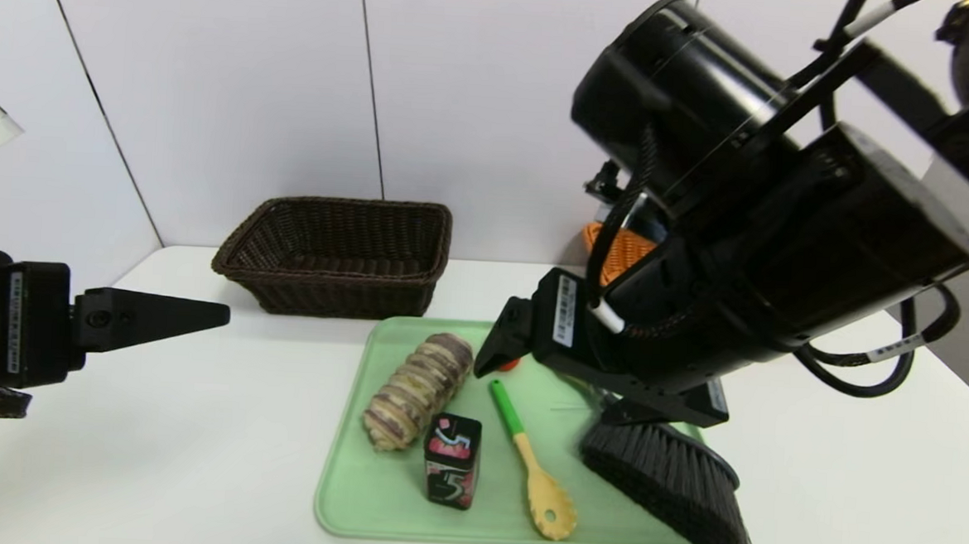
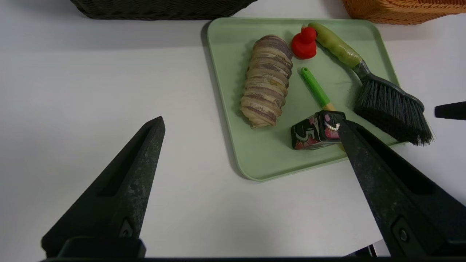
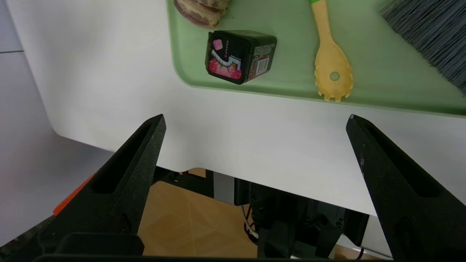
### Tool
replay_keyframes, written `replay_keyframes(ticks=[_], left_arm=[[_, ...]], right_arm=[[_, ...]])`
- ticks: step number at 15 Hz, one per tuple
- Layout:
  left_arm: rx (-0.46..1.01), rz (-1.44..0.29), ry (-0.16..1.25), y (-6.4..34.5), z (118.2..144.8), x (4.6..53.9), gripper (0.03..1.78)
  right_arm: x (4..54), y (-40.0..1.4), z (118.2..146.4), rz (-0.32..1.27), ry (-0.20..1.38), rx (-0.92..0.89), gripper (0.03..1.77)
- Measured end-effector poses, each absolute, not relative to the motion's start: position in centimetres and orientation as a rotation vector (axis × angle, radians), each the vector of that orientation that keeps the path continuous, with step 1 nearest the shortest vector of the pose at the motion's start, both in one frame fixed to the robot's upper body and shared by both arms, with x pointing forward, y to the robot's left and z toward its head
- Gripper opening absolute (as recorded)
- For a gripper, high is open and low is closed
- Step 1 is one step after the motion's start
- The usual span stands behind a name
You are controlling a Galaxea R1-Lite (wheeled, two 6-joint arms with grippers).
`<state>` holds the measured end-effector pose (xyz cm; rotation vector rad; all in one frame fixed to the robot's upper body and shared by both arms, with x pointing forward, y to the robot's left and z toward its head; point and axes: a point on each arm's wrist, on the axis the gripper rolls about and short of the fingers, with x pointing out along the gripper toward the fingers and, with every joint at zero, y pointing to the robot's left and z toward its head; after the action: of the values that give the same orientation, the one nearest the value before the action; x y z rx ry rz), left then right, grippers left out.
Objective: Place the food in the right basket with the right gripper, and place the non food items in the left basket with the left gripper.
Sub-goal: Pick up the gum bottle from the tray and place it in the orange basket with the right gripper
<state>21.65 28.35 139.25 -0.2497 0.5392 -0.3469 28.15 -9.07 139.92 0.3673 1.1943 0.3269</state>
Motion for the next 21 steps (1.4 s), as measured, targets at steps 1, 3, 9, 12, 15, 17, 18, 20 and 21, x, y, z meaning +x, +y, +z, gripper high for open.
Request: replay_keyframes(ticks=[1, 3, 9, 12, 15, 17, 18, 20, 21], left_arm=[[-0.242, -0.343, 0.559, 27.9, 138.8, 21.8, 1.69], [-0.227, -0.353, 0.603, 27.2, 138.0, 22.1, 1.69], [-0.246, -0.321, 0.678, 26.5, 136.8, 23.1, 1.69], [-0.241, -0.306, 0.681, 26.5, 136.7, 23.2, 1.69], [-0.240, -0.308, 0.682, 26.5, 136.7, 23.2, 1.69], [-0.240, -0.311, 0.687, 26.4, 136.6, 23.2, 1.69], [-0.239, -0.313, 0.689, 26.4, 136.6, 23.2, 1.69], [-0.238, -0.316, 0.690, 26.3, 136.5, 23.2, 1.69], [-0.238, -0.318, 0.691, 26.3, 136.5, 23.2, 1.69]], right_arm=[[28.4, -8.3, 139.2, 0.317, 1.213, 0.353, 1.71], [28.8, -7.3, 138.0, 0.297, 1.230, 0.339, 1.71], [29.6, -3.7, 136.0, 0.347, 1.178, 0.340, 1.71], [30.1, -2.4, 134.5, 0.320, 1.153, 0.308, 1.71], [30.4, -1.9, 133.2, 0.294, 1.183, 0.271, 1.71], [30.7, -1.6, 132.5, 0.285, 1.193, 0.260, 1.71], [30.8, -1.5, 132.2, 0.281, 1.199, 0.254, 1.71], [31.0, -1.2, 131.6, 0.272, 1.210, 0.242, 1.71], [31.1, -1.0, 131.2, 0.268, 1.214, 0.234, 1.71]])
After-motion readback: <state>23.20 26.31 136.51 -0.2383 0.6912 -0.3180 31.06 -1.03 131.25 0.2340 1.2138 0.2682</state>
